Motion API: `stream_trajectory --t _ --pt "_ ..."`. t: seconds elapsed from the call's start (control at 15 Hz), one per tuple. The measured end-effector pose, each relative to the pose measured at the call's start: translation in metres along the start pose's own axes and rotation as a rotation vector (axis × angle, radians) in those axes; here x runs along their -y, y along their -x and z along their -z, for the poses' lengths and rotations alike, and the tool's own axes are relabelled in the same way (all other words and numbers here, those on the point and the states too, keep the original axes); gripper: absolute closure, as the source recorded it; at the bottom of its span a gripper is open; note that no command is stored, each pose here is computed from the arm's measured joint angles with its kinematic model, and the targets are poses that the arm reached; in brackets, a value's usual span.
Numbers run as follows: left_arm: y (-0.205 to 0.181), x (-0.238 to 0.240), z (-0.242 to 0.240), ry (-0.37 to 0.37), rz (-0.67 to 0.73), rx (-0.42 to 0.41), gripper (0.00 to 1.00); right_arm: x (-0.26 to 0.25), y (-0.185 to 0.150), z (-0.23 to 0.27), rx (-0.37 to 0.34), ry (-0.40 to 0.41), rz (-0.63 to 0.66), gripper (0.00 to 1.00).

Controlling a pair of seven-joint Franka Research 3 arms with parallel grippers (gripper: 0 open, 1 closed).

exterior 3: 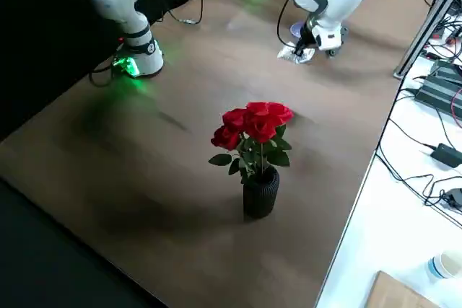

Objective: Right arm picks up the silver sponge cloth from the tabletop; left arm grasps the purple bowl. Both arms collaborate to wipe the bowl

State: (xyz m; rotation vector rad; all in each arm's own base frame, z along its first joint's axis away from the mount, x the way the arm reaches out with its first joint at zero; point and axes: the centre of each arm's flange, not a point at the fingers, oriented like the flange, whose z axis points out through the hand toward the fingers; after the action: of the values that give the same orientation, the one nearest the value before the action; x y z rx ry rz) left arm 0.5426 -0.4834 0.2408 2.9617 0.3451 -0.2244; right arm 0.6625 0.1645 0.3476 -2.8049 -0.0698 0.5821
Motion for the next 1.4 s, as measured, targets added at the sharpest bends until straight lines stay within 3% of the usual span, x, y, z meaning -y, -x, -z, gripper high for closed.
stream_trajectory --t 0.33,0.73,1.4 --pt "-0.003 -0.004 -0.016 -0.027 0.039 -0.03 0.96 0.086 0.012 -0.048 0.041 -0.019 -0.024 0.98" --pt "-0.01 -0.006 -0.017 -0.014 0.067 -0.032 0.96 0.163 0.011 -0.106 -0.047 -0.022 -0.019 0.98" --pt "-0.011 -0.007 -0.017 -0.012 0.068 -0.033 0.96 0.186 -0.013 -0.177 -0.137 -0.043 -0.066 0.98"
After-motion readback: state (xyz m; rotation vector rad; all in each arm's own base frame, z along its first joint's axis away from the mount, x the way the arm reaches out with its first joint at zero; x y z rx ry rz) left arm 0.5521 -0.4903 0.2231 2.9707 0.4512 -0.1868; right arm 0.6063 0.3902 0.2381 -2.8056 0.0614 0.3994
